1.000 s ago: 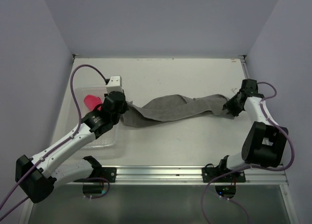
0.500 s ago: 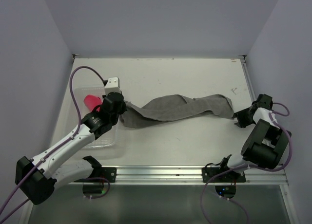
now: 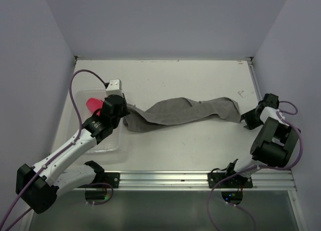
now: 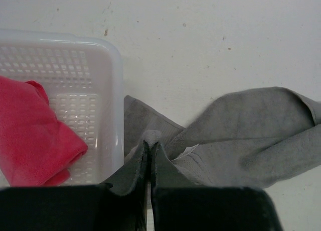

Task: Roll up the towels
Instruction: Flatten the towel

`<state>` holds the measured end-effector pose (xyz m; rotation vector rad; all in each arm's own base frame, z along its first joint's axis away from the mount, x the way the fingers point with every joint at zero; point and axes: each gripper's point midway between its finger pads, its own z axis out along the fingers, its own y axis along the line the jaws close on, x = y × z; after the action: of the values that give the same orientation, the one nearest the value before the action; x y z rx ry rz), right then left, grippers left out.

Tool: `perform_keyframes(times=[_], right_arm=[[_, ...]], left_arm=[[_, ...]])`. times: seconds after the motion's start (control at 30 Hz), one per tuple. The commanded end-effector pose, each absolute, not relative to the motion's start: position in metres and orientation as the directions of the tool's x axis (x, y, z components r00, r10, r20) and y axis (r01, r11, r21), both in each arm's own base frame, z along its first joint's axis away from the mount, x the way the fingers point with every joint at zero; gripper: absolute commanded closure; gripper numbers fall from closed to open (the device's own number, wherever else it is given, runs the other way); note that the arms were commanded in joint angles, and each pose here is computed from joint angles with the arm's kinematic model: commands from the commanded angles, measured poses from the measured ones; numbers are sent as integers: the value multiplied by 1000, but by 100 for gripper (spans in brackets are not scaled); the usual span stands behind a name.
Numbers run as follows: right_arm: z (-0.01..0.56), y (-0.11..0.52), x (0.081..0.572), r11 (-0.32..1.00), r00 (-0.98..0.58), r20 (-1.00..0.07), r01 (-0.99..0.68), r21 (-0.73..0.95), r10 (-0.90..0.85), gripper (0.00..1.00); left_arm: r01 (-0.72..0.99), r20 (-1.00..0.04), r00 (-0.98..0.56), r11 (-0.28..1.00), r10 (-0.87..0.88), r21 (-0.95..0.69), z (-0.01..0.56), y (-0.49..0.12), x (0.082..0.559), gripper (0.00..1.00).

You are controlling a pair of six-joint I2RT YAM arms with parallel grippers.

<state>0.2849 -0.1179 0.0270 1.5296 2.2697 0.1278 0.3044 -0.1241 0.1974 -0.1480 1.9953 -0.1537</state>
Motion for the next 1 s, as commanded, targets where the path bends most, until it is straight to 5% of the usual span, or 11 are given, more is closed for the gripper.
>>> perform_keyframes(times=[0.0, 0.7, 0.97], right_arm=[[38, -132, 304, 463, -361, -369, 854, 239, 857, 57], [-4, -116, 311, 552, -511, -300, 831, 71, 806, 59], [-1, -106, 313, 571, -529, -278, 815, 98, 802, 89]], left_arm=[[-9, -906, -358, 971, -225, -238, 213, -128, 309, 100], [5, -906, -360, 971, -222, -240, 211, -128, 308, 100], [21, -897, -378, 966, -231, -257, 211, -128, 312, 100]])
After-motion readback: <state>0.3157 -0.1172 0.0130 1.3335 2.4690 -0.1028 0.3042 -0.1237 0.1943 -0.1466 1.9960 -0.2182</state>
